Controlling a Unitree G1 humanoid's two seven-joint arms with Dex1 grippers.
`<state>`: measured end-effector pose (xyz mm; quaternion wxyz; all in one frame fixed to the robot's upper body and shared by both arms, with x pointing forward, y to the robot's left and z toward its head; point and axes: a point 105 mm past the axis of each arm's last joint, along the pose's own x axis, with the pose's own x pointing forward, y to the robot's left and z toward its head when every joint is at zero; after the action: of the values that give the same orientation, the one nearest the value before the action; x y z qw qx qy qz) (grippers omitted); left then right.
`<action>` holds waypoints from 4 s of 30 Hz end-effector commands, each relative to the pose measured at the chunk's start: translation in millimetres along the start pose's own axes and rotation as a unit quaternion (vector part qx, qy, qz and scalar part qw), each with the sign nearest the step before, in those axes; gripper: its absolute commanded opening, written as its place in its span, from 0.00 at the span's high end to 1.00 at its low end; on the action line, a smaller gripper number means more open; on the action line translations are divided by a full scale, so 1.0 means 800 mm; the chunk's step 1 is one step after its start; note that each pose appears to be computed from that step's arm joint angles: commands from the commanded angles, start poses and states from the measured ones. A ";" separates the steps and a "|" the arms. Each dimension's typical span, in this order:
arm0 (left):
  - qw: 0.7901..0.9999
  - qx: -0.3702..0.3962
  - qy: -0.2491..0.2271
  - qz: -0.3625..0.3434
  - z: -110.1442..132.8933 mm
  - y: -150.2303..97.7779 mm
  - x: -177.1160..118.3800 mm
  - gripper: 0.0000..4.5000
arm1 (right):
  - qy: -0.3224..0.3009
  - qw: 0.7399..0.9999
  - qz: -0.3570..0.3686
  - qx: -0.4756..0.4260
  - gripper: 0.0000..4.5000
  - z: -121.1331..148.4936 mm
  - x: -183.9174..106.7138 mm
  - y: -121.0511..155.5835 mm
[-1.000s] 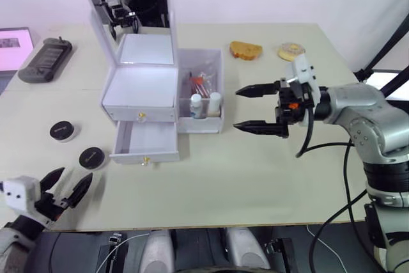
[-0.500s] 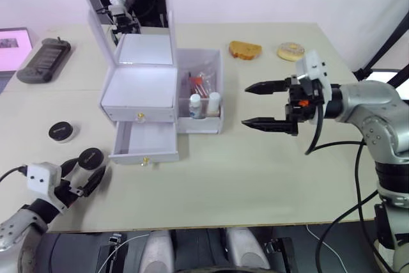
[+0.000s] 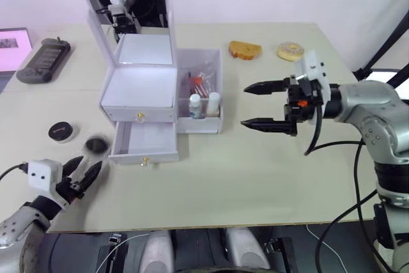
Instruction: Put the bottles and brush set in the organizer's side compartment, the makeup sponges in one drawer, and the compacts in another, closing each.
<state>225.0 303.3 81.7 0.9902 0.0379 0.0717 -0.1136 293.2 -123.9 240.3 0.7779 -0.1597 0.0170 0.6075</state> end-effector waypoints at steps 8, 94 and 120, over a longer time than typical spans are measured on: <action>1.000 0.001 -0.015 0.023 0.018 0.012 -0.007 0.23 | -0.012 1.000 0.000 -0.028 0.00 0.016 -0.001 0.000; 0.954 0.087 0.000 -0.286 0.133 -0.074 0.071 0.41 | -0.035 0.997 0.018 -0.071 0.00 0.044 0.008 0.009; 0.950 0.104 0.026 -0.293 0.113 -0.072 0.081 0.00 | -0.026 0.998 0.012 -0.060 0.00 0.043 0.010 0.005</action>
<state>286.9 221.6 147.7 0.9004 0.1082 0.1096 -0.4070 289.7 -105.5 256.1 0.7639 -0.1744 -0.0156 0.6211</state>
